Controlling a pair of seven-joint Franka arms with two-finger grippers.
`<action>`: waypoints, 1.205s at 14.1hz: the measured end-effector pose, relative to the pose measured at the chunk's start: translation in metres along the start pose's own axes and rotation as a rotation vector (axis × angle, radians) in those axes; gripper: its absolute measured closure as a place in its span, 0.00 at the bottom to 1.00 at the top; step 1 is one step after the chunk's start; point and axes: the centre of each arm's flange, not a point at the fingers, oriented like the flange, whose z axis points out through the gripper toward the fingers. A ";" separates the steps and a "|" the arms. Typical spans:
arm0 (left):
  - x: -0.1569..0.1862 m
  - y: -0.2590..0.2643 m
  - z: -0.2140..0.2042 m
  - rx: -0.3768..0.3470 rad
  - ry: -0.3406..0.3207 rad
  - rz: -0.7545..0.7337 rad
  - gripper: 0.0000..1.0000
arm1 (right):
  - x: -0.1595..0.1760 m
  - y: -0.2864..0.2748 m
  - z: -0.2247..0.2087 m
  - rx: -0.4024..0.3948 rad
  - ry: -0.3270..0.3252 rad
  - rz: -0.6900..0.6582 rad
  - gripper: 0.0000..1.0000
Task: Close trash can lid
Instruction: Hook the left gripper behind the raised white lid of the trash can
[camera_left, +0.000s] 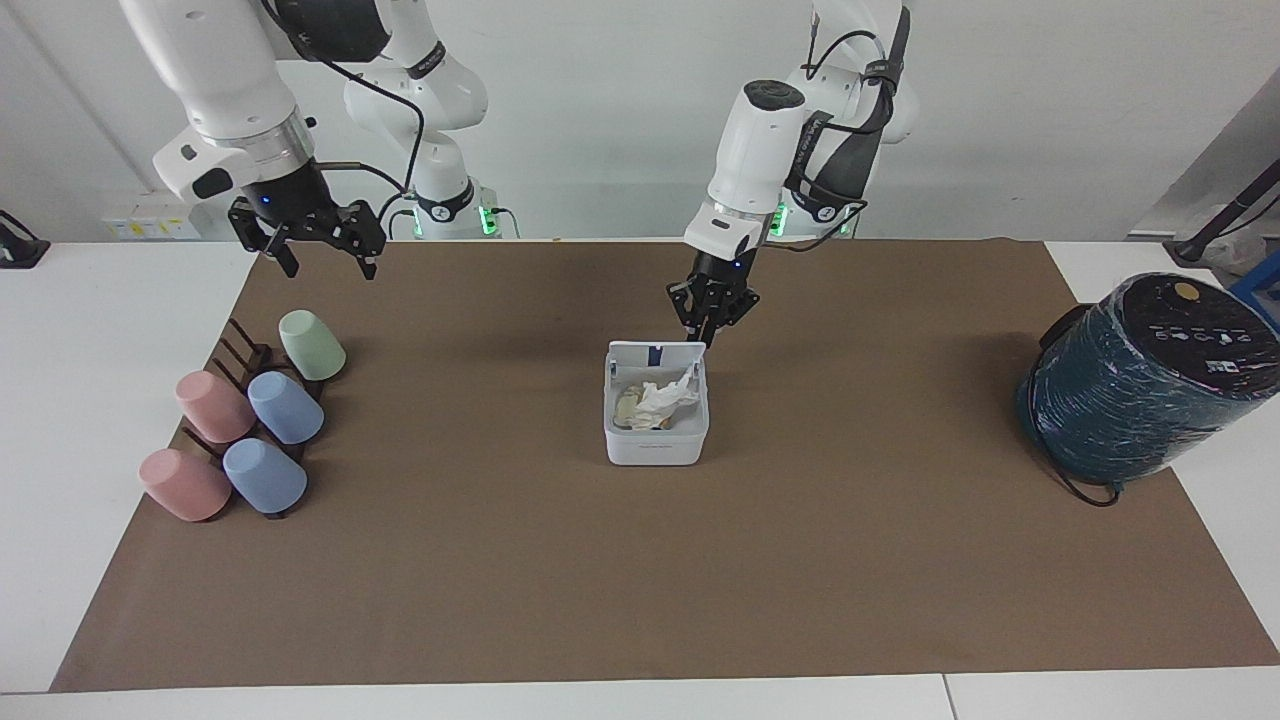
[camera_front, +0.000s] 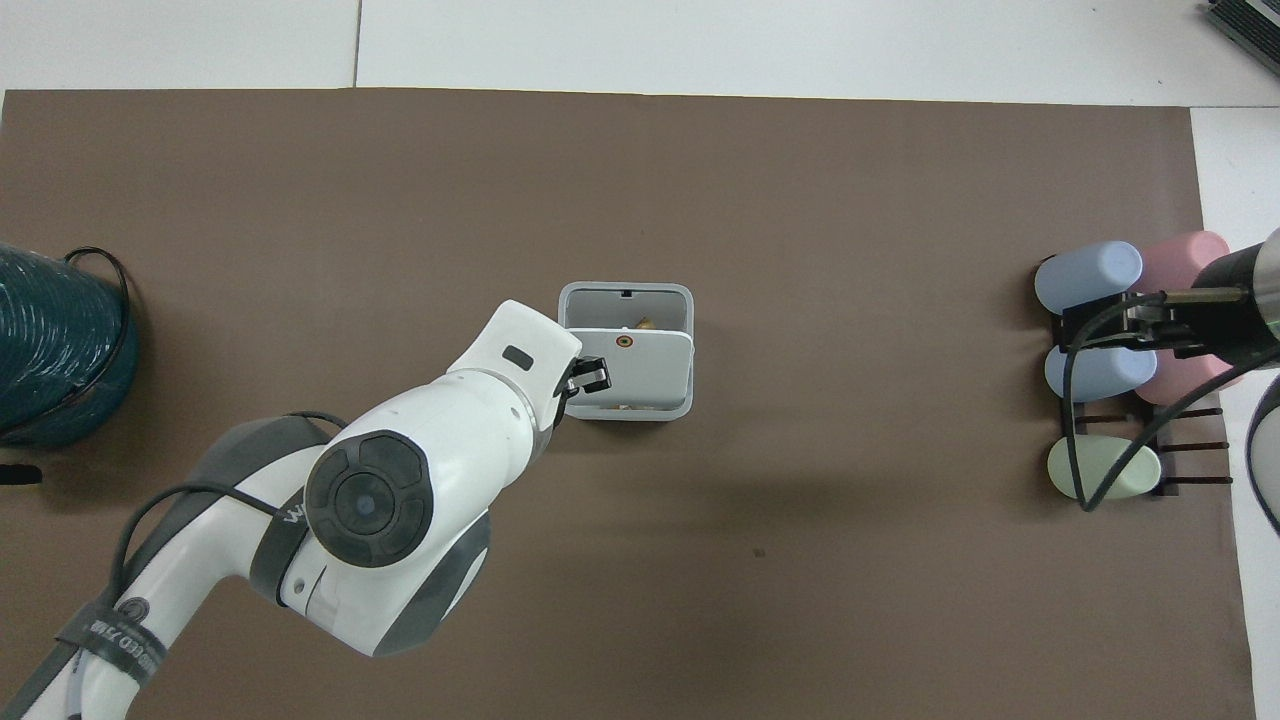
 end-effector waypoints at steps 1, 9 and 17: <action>0.009 -0.002 0.000 -0.020 0.018 -0.024 0.78 | 0.000 0.000 0.000 0.000 0.000 0.000 0.00; 0.028 0.007 0.023 -0.068 0.052 -0.054 0.78 | 0.000 0.000 0.000 0.000 0.000 0.000 0.00; 0.023 0.008 0.046 -0.070 0.045 -0.051 0.83 | 0.000 0.000 0.000 0.000 0.000 0.000 0.00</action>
